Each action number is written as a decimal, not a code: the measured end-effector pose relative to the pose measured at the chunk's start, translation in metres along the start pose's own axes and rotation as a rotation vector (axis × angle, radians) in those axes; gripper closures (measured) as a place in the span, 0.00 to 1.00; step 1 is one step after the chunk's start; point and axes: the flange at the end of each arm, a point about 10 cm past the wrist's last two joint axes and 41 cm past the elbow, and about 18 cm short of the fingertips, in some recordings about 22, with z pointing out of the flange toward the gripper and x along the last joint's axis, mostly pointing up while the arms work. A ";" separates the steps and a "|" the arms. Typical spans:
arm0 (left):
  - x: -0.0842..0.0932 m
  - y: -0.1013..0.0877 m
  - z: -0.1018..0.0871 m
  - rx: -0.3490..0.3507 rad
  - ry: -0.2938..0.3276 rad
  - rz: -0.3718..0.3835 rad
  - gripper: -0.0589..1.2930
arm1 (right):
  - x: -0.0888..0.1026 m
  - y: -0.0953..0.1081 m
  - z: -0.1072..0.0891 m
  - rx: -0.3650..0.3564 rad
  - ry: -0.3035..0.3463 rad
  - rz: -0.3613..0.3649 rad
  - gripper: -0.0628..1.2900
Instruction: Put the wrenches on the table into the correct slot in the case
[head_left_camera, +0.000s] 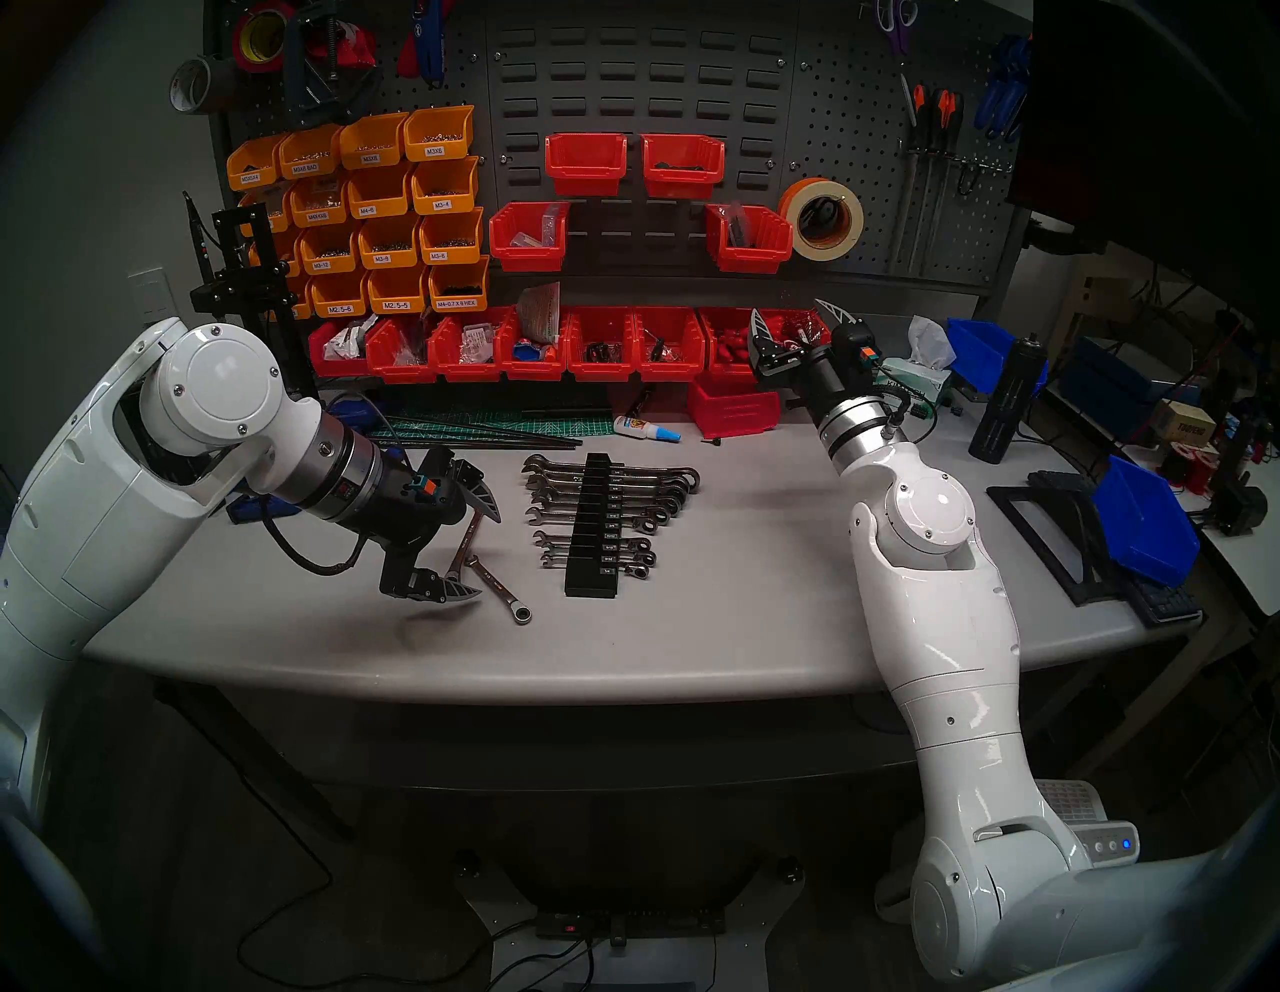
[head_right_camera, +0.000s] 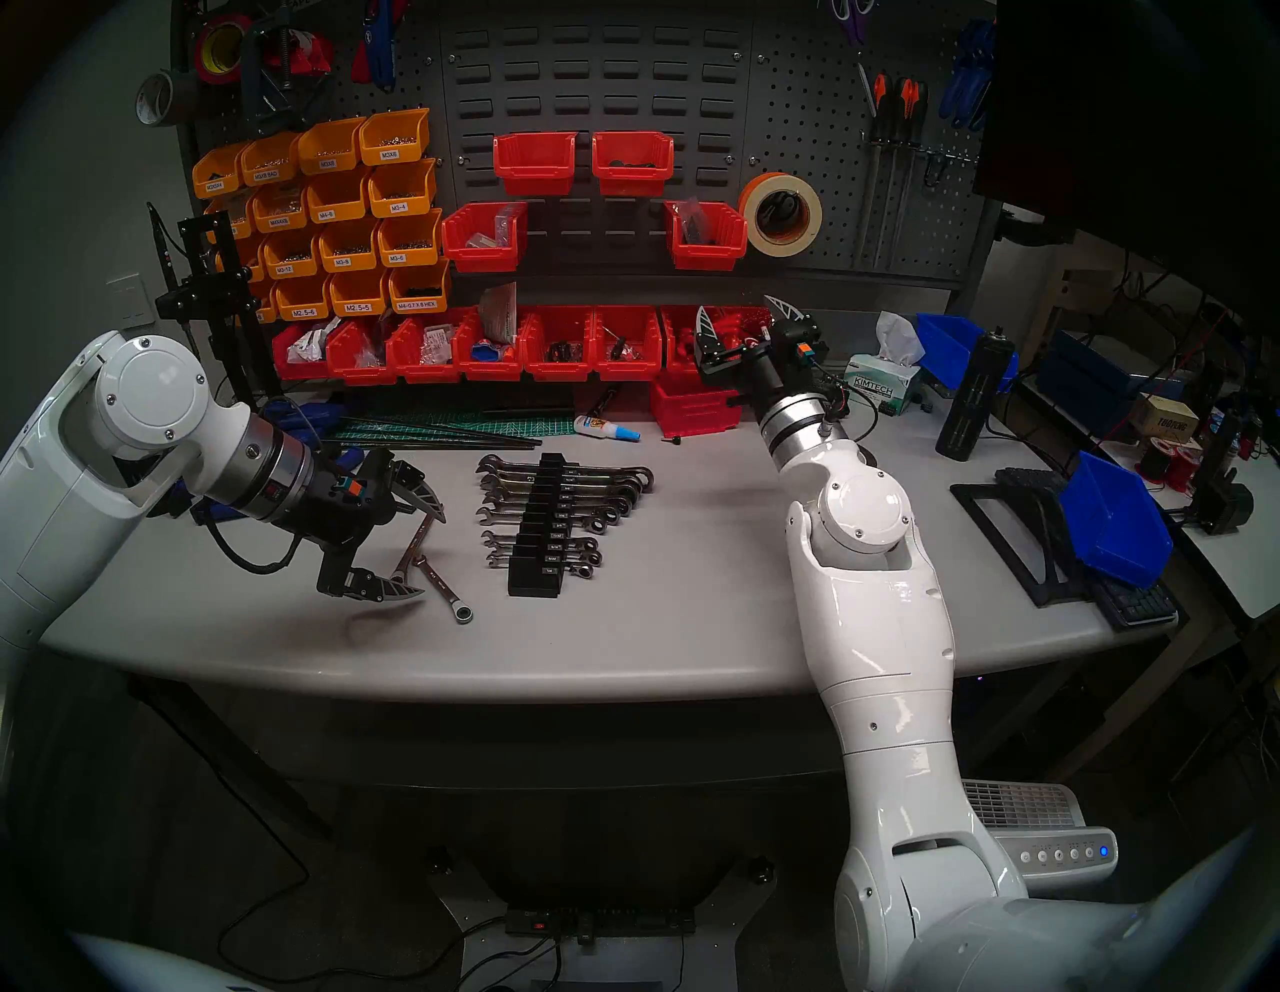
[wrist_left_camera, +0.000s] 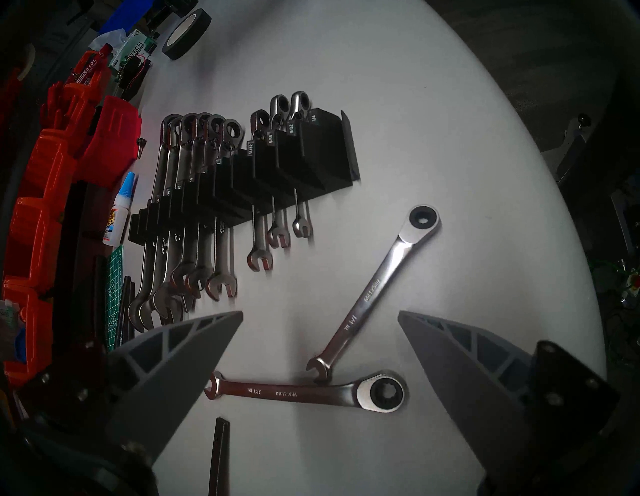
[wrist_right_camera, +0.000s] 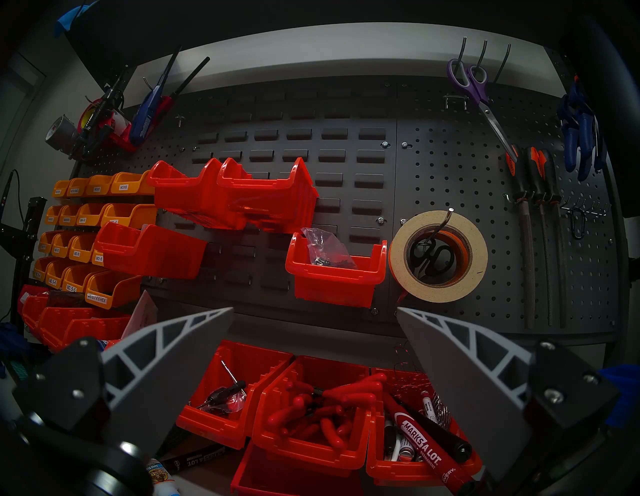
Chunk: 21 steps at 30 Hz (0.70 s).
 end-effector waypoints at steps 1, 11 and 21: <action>0.000 0.000 0.002 -0.003 -0.001 0.003 0.05 | 0.000 0.000 0.000 0.000 0.000 0.000 0.04; 0.003 0.003 0.009 -0.031 -0.026 0.022 0.31 | 0.000 0.000 0.000 0.000 0.000 0.000 0.04; 0.003 0.004 0.010 -0.063 -0.062 0.018 0.31 | 0.000 0.000 0.000 0.000 0.000 0.000 0.04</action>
